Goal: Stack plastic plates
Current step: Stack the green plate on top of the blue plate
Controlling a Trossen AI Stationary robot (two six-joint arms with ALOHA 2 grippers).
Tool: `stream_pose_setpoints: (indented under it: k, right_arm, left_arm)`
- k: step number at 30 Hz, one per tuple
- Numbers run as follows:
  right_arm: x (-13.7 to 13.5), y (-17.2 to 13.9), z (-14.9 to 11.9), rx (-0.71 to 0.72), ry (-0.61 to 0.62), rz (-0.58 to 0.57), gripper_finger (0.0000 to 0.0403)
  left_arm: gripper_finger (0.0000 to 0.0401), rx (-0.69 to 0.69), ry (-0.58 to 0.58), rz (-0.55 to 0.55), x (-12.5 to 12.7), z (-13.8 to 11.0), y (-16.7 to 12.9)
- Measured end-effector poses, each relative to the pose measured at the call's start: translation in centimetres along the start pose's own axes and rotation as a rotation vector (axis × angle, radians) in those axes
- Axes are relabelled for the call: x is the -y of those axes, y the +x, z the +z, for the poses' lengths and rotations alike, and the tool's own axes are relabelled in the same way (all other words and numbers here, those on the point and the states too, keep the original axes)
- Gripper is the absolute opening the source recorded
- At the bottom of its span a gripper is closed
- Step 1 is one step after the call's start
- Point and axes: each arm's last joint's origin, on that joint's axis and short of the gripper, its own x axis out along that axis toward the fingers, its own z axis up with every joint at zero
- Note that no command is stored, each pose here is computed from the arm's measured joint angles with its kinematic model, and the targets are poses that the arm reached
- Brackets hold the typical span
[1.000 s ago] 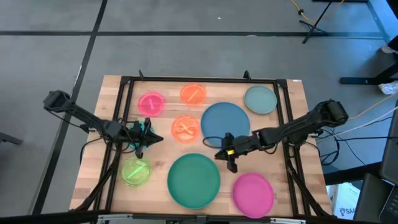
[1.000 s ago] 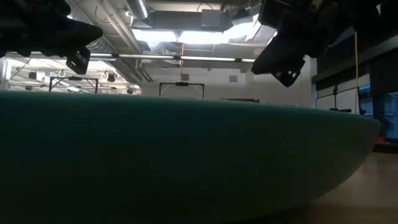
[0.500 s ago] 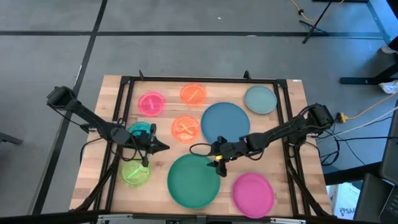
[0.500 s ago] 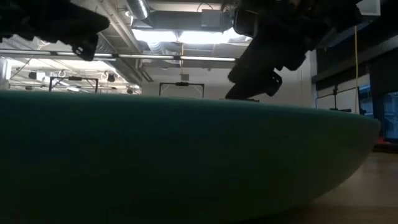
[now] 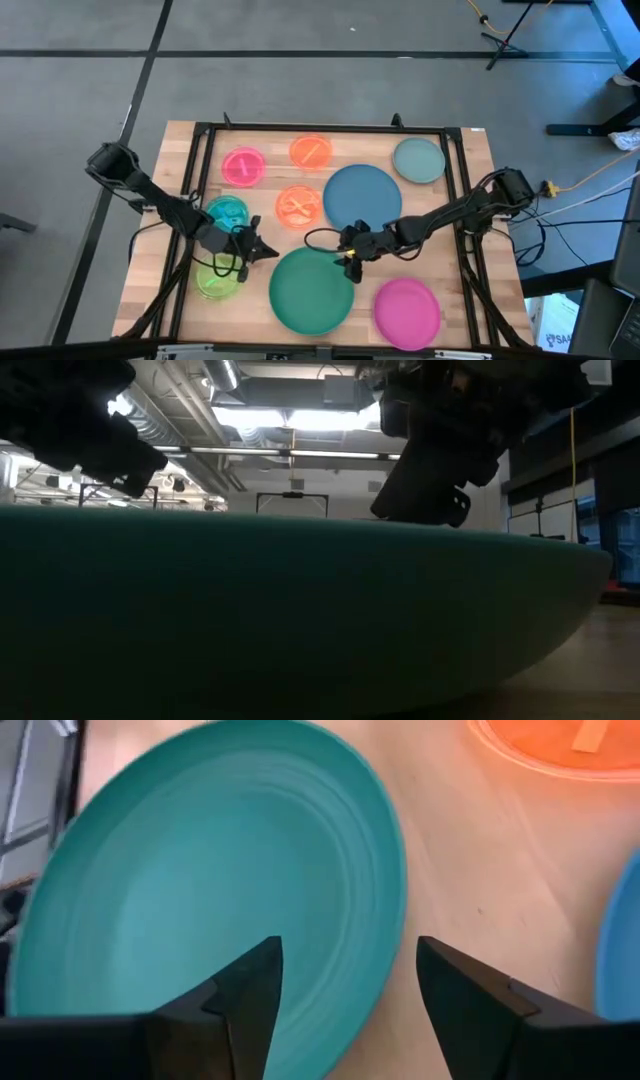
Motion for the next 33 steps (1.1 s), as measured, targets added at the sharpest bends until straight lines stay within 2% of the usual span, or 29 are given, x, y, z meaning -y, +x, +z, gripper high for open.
stream_pose_setpoints:
  k: [13,25,28,33]
  right_arm:
    - [0.9,1.4,-0.7,-0.035,0.060,-0.055,0.0221]
    - [2.2,4.1,-2.1,-0.080,0.079,-0.124,0.0220]
    - [2.3,4.2,-2.2,-0.078,0.079,-0.133,0.0203]
    - [2.6,4.2,-2.0,-0.078,0.100,-0.135,0.0142]
  left_arm:
    - [0.0000,-0.012,0.001,0.001,-0.6,0.0,0.3]
    - [0.0000,-0.006,-0.011,0.019,-1.2,0.2,0.6]
    - [0.0000,-0.003,-0.012,0.023,-1.2,0.2,0.6]
    - [0.0000,0.004,-0.017,0.032,-1.4,0.3,0.6]
